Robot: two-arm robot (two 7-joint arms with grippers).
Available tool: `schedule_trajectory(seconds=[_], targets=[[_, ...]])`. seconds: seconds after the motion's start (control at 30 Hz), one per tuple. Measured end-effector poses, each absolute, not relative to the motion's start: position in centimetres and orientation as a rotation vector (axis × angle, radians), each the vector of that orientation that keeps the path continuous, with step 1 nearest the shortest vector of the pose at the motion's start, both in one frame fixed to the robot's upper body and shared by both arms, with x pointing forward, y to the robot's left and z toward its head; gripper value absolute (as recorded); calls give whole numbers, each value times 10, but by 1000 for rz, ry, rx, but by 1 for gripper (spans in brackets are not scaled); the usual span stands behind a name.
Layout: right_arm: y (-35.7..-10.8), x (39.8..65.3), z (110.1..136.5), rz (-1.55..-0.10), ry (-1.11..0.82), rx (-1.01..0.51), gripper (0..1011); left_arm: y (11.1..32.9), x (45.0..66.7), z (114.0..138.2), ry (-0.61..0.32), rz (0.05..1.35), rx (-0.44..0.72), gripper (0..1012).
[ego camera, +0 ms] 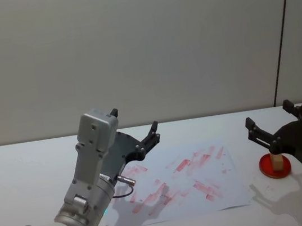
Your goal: Use the one hand to pick up the stamp and affix it onto the A4 paper.
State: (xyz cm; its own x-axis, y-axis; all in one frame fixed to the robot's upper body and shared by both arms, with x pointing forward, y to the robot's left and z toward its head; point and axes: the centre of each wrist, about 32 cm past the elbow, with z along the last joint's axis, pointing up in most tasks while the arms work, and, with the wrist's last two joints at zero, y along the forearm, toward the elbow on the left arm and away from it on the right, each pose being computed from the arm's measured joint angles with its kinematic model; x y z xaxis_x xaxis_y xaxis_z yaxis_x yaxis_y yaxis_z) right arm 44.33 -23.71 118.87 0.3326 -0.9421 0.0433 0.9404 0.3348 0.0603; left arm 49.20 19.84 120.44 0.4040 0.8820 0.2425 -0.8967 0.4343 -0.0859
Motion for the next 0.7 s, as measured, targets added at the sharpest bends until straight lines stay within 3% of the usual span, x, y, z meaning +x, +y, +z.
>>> schedule_trajectory(seconds=[0.7], targets=[[-237,443,1189,-1229,-75,26,1001,198,492,1204,-268,1124,61,1002]])
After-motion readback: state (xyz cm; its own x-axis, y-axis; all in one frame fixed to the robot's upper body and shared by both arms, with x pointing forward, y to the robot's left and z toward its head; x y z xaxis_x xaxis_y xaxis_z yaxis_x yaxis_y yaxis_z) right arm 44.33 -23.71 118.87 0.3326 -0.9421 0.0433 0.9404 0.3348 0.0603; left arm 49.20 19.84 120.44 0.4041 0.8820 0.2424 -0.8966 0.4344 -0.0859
